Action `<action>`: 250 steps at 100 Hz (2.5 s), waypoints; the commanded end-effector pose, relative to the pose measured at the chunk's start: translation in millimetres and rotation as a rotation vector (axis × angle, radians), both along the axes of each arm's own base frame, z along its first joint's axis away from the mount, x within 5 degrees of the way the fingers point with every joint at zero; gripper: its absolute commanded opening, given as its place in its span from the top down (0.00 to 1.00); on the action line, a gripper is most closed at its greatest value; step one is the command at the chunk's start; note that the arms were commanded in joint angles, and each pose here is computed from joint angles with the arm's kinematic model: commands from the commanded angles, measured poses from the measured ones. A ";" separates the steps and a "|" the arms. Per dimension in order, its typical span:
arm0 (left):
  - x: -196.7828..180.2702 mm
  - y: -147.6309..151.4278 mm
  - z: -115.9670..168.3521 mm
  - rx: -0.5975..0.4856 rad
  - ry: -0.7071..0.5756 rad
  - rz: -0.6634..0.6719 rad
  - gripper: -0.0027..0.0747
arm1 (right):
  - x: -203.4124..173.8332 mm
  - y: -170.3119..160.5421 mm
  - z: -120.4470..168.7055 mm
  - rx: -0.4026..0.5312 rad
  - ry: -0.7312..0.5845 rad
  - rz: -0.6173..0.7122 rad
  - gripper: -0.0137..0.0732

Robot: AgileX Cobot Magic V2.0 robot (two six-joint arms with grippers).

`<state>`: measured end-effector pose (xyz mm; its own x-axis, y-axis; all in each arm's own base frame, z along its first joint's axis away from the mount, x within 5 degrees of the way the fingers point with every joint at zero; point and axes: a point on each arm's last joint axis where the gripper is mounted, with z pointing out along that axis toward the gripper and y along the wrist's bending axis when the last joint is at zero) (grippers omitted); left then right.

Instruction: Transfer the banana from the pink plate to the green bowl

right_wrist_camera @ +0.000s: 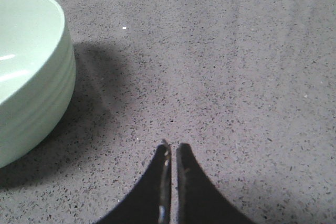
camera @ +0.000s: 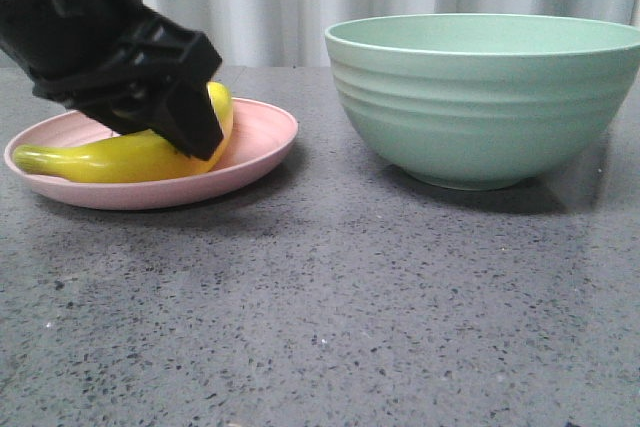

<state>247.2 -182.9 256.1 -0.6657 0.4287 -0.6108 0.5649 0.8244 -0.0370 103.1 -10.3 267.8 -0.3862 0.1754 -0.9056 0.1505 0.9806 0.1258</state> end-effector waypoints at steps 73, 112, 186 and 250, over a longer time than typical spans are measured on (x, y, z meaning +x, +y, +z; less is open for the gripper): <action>8.9 -7.7 8.1 -0.049 -0.060 0.000 0.61 | 5.5 -1.1 15.6 -0.017 -0.114 -0.004 0.91; 10.6 -9.0 18.8 -0.056 -0.072 -0.002 0.61 | 5.0 1.0 12.5 -0.013 -0.073 0.016 0.91; -47.3 -59.8 97.9 -0.216 -0.201 -0.238 0.61 | 63.8 50.4 111.7 0.156 0.108 0.327 0.36; -96.6 -98.3 102.1 -0.305 -0.203 -0.419 0.61 | 123.1 98.1 111.6 0.572 0.227 0.426 0.36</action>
